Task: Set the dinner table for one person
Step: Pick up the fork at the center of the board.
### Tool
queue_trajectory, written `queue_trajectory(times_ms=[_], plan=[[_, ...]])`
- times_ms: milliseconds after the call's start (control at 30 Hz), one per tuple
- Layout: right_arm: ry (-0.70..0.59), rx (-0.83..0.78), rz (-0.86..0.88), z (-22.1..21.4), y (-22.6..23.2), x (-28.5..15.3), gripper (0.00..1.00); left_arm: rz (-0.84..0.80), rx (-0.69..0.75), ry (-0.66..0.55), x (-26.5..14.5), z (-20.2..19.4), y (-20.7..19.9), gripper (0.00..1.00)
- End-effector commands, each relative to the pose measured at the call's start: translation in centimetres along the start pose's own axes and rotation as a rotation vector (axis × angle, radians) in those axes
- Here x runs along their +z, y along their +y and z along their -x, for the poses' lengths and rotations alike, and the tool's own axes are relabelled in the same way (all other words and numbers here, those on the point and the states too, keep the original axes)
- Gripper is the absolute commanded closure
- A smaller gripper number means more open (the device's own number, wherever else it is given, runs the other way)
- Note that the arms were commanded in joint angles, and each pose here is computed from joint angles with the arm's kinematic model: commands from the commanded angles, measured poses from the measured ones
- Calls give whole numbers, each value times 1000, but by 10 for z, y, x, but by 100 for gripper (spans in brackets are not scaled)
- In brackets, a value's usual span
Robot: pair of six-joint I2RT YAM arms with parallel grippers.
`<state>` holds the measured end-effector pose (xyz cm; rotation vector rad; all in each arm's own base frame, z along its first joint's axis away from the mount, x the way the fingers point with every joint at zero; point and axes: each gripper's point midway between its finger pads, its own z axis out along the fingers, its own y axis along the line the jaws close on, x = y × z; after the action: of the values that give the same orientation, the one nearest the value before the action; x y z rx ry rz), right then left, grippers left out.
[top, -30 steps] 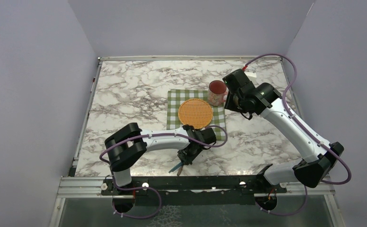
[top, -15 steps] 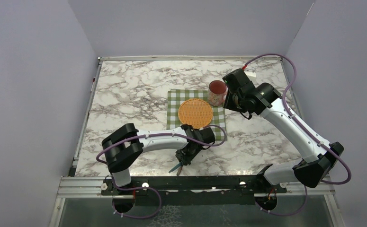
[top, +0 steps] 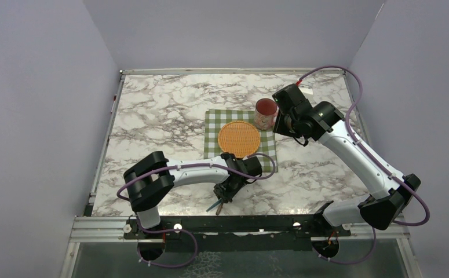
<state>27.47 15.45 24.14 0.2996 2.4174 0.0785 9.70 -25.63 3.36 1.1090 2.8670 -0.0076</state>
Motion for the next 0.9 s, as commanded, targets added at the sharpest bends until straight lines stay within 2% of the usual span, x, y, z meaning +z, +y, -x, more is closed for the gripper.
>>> queue_trajectory(times_ms=[0,367,567,667,867], plan=[[-8,6,-3,2,-1,2,58,6,-9,-5,2,-6,2,77],[-11,9,-9,2,-2,1,58,-3,-10,-15,4,-3,0,78],[-9,11,-9,1,-2,3,58,-15,-15,-46,-7,2,-2,89],[-8,13,-6,1,-1,3,58,-18,-27,-71,-14,6,-2,100],[-7,13,2,1,1,3,59,-23,-43,-99,-27,12,-3,100]])
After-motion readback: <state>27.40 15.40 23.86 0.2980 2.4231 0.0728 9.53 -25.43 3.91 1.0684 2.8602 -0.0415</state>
